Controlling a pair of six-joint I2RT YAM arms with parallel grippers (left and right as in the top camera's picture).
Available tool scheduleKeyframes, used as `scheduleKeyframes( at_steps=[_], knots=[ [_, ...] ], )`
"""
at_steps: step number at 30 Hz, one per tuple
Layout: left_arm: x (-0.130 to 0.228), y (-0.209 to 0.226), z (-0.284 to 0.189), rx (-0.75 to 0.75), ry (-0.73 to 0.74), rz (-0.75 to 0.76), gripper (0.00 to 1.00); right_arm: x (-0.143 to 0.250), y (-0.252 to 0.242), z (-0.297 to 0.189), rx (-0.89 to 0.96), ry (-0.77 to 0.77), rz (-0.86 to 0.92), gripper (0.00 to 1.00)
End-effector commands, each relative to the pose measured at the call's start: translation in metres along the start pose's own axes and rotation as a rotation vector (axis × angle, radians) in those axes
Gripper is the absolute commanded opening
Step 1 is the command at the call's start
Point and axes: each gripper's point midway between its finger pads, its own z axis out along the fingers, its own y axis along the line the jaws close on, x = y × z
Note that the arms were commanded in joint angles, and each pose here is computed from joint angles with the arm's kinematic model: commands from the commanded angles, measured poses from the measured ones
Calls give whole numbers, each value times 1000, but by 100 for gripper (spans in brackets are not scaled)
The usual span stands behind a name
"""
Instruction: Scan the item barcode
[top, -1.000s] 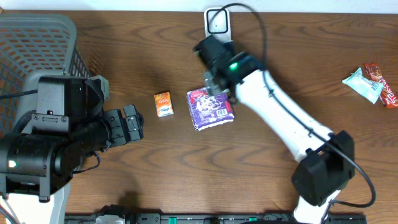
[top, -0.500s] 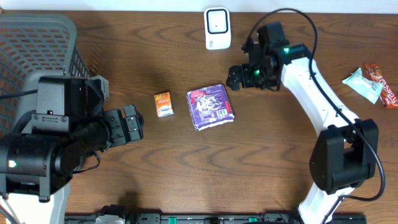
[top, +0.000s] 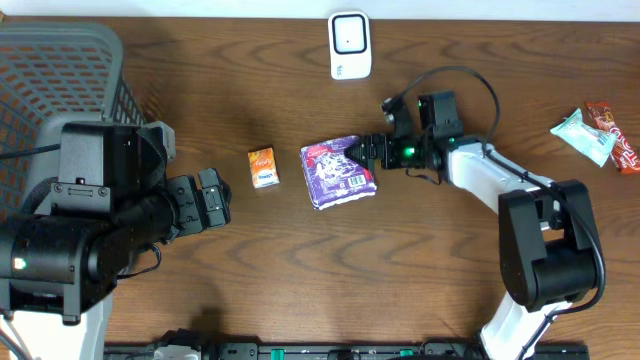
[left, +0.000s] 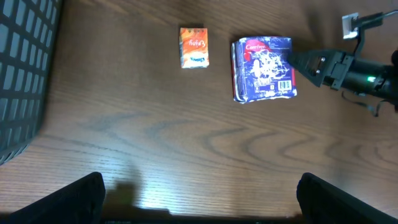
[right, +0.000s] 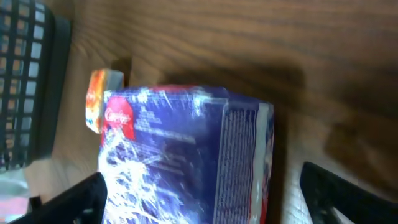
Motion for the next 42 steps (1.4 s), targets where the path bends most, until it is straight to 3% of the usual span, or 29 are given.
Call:
scheduleKeyframes(
  at_steps=[1, 14, 18, 20, 22, 29, 33, 42],
  knots=[
    [1, -1, 0, 8, 7, 13, 98, 15, -1, 2, -25, 24, 90, 80],
    [1, -1, 0, 8, 7, 13, 98, 24, 13, 20, -1, 32, 96, 71],
    [1, -1, 0, 8, 7, 13, 98, 26, 13, 26, 40, 29, 99, 46],
    [1, -1, 0, 8, 7, 13, 98, 24, 13, 26, 42, 21, 92, 29],
    [1, -1, 0, 8, 7, 13, 98, 22, 14, 25, 41, 17, 91, 3],
    [1, -1, 0, 8, 7, 13, 98, -7, 17, -10, 107, -84, 77, 1],
    [1, -1, 0, 8, 7, 13, 98, -29, 9, -59, 353, -201, -17, 1],
    [1, -1, 0, 8, 7, 13, 98, -30, -34, -191, 1223, -341, -171, 1]
  ],
)
